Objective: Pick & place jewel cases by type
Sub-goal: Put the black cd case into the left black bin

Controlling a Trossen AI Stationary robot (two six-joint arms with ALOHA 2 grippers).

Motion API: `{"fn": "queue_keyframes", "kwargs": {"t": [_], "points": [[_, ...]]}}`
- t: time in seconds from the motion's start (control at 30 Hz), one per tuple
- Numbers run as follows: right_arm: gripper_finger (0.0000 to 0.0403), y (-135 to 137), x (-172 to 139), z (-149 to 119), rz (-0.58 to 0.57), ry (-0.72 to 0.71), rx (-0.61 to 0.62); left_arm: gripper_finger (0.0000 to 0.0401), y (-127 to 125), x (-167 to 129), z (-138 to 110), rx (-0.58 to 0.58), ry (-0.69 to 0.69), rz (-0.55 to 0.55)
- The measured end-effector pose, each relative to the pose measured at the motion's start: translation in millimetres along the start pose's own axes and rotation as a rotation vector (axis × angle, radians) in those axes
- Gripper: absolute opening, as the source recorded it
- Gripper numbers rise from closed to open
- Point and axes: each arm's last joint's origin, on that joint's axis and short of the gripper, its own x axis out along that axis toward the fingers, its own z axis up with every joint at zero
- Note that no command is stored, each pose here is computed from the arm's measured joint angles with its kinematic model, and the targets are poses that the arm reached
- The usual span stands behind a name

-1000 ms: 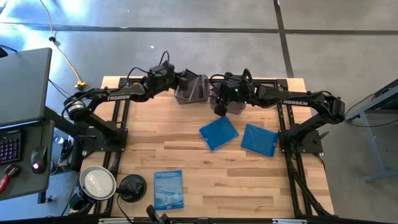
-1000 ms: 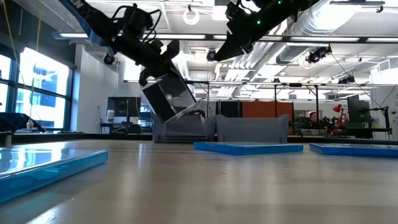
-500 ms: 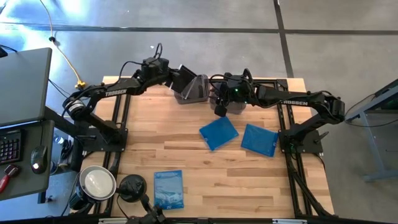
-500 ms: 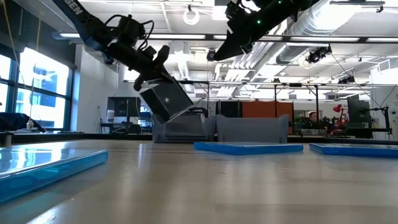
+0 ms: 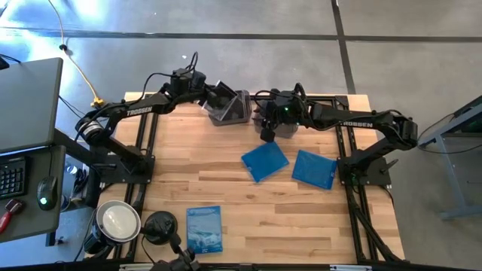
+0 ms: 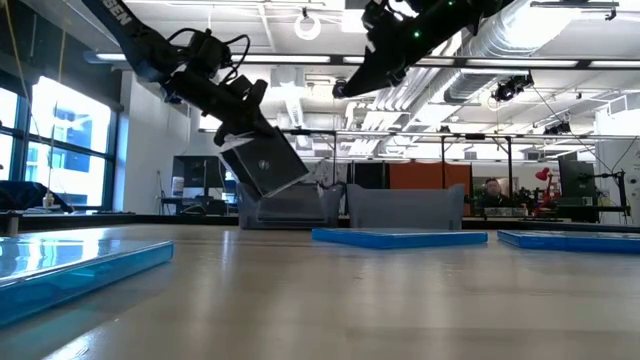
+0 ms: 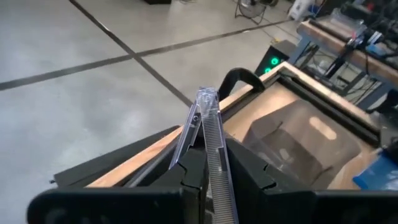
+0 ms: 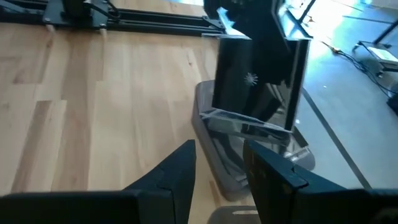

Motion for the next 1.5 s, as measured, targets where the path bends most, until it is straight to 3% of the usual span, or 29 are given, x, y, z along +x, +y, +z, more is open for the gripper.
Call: {"fn": "queue_keyframes", "kwargs": {"t": [0.43, 0.8, 1.1, 1.37, 1.5], "points": [[0.0131, 0.5, 0.0, 0.1, 0.012, -0.002, -0.002, 0.0044, -1.4, 0.1, -0.1, 0.020, 0.000, -0.008], [0.0131, 0.4, 0.0, 0.0, 0.012, -0.002, -0.002, 0.0044, -1.2, 0.2, -0.4, -0.097, 0.004, -0.010], [0.0130, 1.0, -0.1, -2.9, 0.019, 0.029, 0.000, 0.0044, 1.3, 0.3, -0.6, -0.103, -0.014, 0.072], [0.0130, 1.1, -0.1, -3.4, 0.019, 0.034, 0.000, 0.0045, -0.5, 0.4, -1.2, -0.091, 0.007, 0.009], [0.0130, 1.2, -0.1, -3.3, 0.020, 0.034, -0.001, 0.0065, -0.7, 0.4, -1.2, -0.087, 0.007, 0.003]]}}
